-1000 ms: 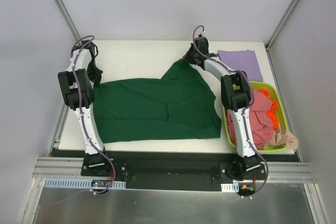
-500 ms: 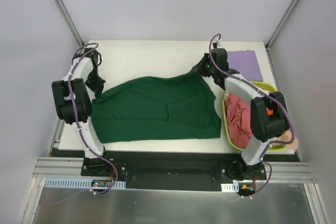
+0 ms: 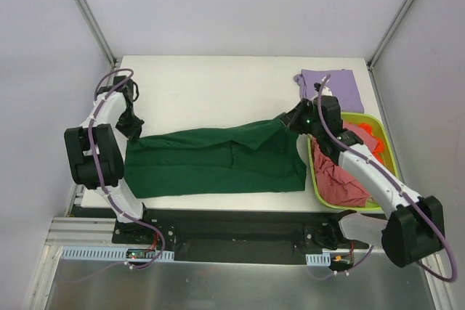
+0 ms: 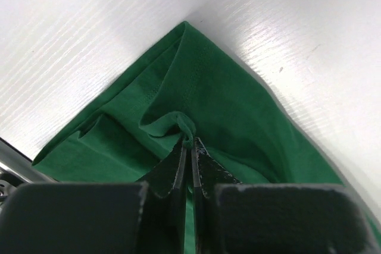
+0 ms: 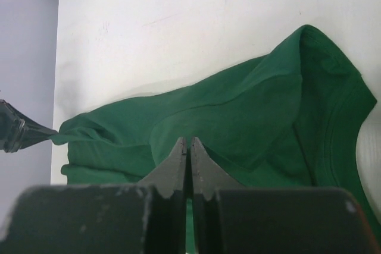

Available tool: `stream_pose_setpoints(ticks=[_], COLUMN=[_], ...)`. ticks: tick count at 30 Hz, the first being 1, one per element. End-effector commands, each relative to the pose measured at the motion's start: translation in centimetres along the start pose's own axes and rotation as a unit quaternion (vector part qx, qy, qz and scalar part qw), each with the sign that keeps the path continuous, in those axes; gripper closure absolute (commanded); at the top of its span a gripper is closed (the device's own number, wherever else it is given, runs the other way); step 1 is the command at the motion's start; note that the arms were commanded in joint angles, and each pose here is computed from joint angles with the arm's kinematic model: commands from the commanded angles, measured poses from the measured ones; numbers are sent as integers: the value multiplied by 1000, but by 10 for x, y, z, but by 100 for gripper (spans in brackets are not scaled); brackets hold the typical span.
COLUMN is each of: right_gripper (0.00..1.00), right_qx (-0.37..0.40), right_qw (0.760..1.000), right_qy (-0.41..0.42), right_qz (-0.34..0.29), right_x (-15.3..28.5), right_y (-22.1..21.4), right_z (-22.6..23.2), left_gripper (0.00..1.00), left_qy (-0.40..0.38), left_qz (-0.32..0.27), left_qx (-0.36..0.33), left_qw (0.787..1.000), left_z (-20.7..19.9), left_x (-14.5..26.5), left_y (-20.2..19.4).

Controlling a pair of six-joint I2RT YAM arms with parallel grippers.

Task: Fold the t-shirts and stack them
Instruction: Fold the other side of the tshirt into a rectangle

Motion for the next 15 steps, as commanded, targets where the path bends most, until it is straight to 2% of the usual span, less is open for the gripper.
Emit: stream_pose_setpoints(ticks=[1,11,15], right_gripper=[99,98,97], right_qx=[-6,-8,-14], right_qw=[1000,998,998], right_qy=[3,-6,-9], right_qz=[17,65,61], right_x=[23,43,48], right_y=[-11,-34,-45], right_z=[1,7,8], left_gripper=[100,100,100], left_qy=[-23,-29,-23], left_qz=[-41,-50,-60], left_qx=[22,29,27], left_qw=[999,998,998], left_z=[6,10,9], left_x=[22,27,26], left_y=[11,14,19])
Point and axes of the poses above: each gripper's point midway between its finger pads, its own x axis back along the fingers, its own z axis along the line the jaws close on, y = z × x, the point moved 10 cm from there along x, back along the fingers, and after that the axes turned 11 degrees about x, right-handed, at the moved point
